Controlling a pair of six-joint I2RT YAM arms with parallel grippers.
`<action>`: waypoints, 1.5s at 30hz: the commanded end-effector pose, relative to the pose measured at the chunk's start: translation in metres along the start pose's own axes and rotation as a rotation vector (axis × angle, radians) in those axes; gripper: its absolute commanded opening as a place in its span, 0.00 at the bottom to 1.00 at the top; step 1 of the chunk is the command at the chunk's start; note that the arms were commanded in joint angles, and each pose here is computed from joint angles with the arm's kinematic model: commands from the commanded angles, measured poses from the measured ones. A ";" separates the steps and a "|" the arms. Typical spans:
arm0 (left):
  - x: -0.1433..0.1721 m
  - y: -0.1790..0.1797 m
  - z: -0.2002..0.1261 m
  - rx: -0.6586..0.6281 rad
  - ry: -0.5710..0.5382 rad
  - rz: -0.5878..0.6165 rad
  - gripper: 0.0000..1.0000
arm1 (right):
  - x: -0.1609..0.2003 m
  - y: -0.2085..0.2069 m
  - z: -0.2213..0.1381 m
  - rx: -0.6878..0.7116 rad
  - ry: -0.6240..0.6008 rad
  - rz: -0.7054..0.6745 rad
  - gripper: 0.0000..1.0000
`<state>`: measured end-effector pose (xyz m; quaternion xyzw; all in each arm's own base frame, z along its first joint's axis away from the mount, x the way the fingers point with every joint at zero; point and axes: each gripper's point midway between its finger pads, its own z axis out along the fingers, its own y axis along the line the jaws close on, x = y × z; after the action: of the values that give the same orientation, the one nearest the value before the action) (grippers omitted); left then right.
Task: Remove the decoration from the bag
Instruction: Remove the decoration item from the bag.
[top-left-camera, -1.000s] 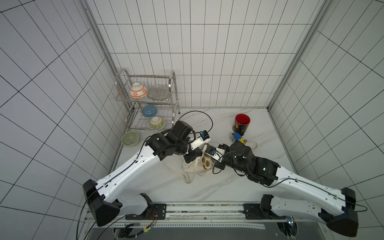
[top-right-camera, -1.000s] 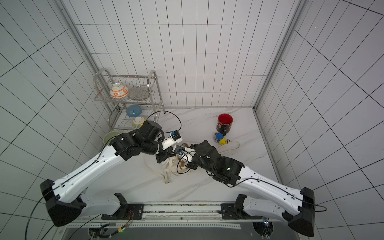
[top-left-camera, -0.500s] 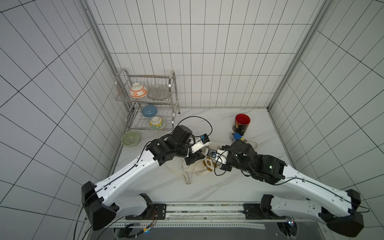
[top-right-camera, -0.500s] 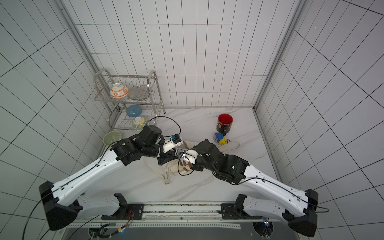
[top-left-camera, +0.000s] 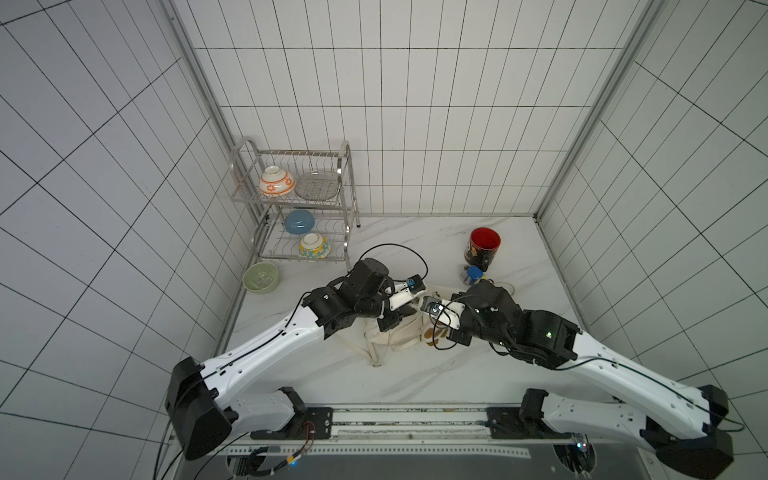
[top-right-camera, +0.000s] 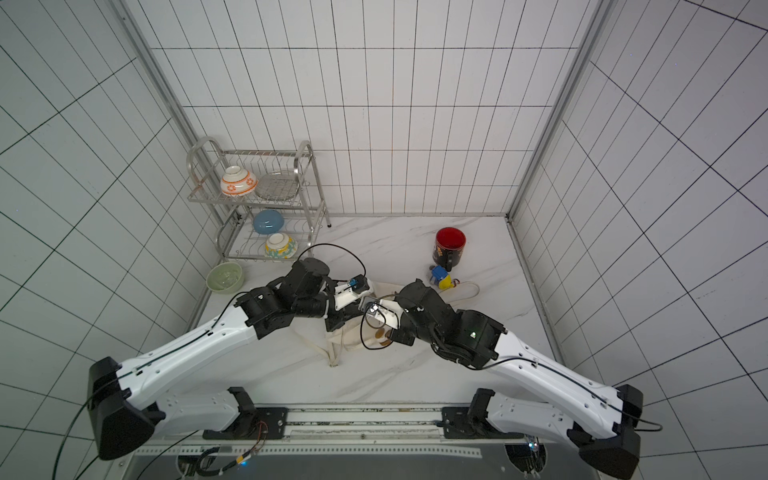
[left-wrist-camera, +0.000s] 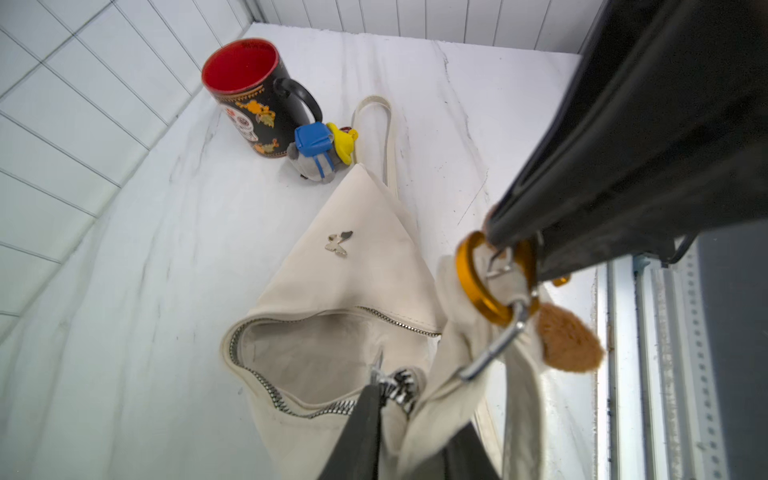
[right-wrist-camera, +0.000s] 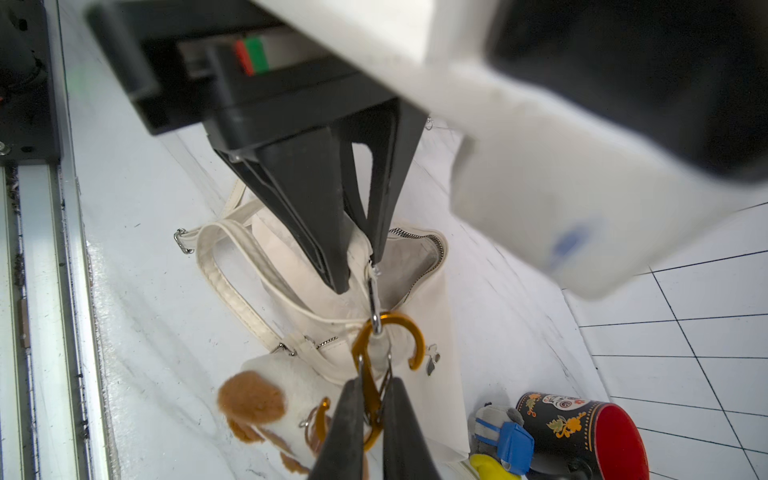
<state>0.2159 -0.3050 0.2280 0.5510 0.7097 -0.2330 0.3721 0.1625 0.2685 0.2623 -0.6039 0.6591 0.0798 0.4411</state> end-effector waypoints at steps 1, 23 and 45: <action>0.003 0.013 0.003 -0.056 0.029 0.016 0.05 | -0.008 -0.009 -0.016 0.015 -0.042 0.058 0.02; -0.037 -0.009 -0.028 -0.034 -0.019 0.034 0.00 | 0.018 0.018 0.007 -0.110 0.084 0.059 0.02; -0.036 -0.028 -0.010 0.132 0.060 -0.011 0.00 | -0.008 0.025 0.014 -0.115 0.053 -0.039 0.00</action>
<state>0.1995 -0.3153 0.2416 0.5708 0.7262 -0.2284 0.3075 0.1424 0.2834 0.2410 -0.6500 0.6530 0.0981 0.3762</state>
